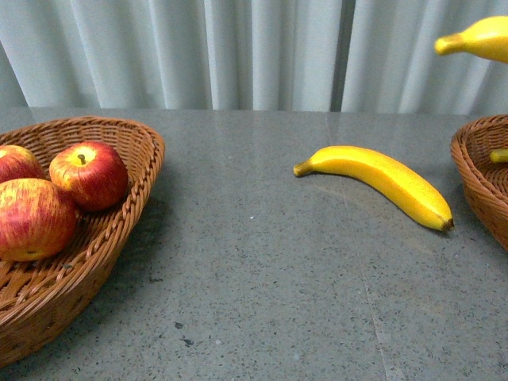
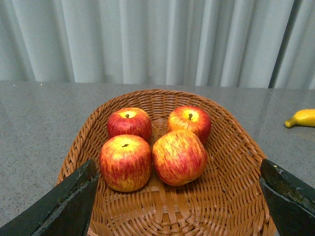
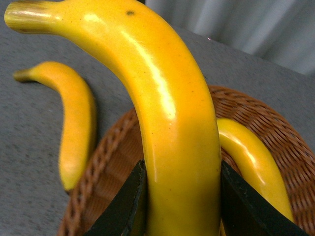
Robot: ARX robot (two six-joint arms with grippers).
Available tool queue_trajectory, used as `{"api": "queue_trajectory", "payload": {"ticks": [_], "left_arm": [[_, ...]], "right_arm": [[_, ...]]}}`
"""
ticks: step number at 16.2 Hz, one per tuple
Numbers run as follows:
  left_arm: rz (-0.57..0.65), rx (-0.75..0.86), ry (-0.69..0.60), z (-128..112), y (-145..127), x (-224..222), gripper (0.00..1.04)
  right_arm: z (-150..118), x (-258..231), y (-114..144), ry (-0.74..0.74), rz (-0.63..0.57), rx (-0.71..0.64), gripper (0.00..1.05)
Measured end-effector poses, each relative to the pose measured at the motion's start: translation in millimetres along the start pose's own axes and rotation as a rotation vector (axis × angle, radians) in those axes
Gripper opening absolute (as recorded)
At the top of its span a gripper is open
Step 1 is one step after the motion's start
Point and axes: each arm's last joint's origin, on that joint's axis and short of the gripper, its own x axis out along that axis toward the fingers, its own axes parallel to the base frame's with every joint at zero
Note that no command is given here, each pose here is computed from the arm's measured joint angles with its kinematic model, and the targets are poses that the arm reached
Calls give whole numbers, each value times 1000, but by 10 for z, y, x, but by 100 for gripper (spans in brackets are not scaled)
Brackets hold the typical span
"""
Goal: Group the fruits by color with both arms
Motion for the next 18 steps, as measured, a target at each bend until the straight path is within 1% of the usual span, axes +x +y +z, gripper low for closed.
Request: {"api": "queue_trajectory", "payload": {"ticks": [2, 3, 6, 8, 10, 11, 12, 13, 14, 15, 16, 18], "left_arm": [[0, 0, 0, 0, 0, 0, 98], [0, 0, 0, 0, 0, 0, 98], [0, 0, 0, 0, 0, 0, 98], [0, 0, 0, -1, 0, 0, 98], [0, 0, 0, 0, 0, 0, 98], [0, 0, 0, 0, 0, 0, 98], [0, 0, 0, -1, 0, 0, 98], [0, 0, 0, 0, 0, 0, 98], [0, 0, 0, 0, 0, 0, 98], [0, 0, 0, 0, 0, 0, 98], [0, 0, 0, 0, 0, 0, 98], [0, 0, 0, 0, 0, 0, 98]], "right_arm": [[-193, -78, -308, 16, -54, -2, 34], [-249, -108, -393, 17, -66, -8, 34], [-420, -152, -485, 52, -52, -38, 34], [-486, -180, -528, 73, -46, -54, 34], [-500, -200, -559, 73, -48, -58, 59], [-490, -215, -550, 72, -43, -57, 74], [-420, -266, -519, 53, -33, -64, 94], [-341, -304, -487, 34, -27, -70, 100], [-232, -346, -431, 7, -17, -77, 97], [-94, -405, -299, -23, 16, -87, 98], [34, -438, -141, -52, 55, -102, 98], [339, -415, 266, -109, 130, -144, 98]]}}
